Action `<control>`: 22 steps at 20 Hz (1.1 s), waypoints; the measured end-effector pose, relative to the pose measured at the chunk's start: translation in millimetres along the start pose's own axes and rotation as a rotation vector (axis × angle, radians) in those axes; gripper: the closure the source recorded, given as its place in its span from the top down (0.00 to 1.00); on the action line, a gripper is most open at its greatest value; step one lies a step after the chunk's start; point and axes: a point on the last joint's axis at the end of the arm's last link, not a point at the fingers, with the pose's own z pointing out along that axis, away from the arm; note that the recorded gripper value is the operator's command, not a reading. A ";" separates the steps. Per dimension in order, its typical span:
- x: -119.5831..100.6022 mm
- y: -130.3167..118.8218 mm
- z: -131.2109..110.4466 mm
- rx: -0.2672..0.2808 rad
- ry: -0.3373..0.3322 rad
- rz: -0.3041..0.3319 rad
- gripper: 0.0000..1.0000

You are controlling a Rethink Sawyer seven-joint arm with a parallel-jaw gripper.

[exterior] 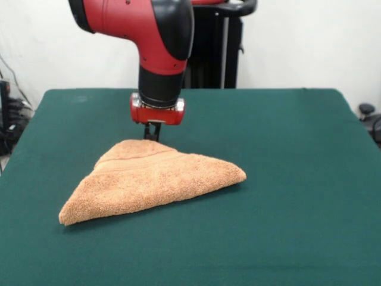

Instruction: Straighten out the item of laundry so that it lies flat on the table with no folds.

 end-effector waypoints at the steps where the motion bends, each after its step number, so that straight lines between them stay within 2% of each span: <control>1: -1.0 0.3 0.0 0.002 0.007 -0.003 0.00; 12: -9.6 -0.1 0.0 0.000 0.068 -0.012 0.00; 22: -15.0 0.0 -1.1 -0.005 0.090 -0.013 0.00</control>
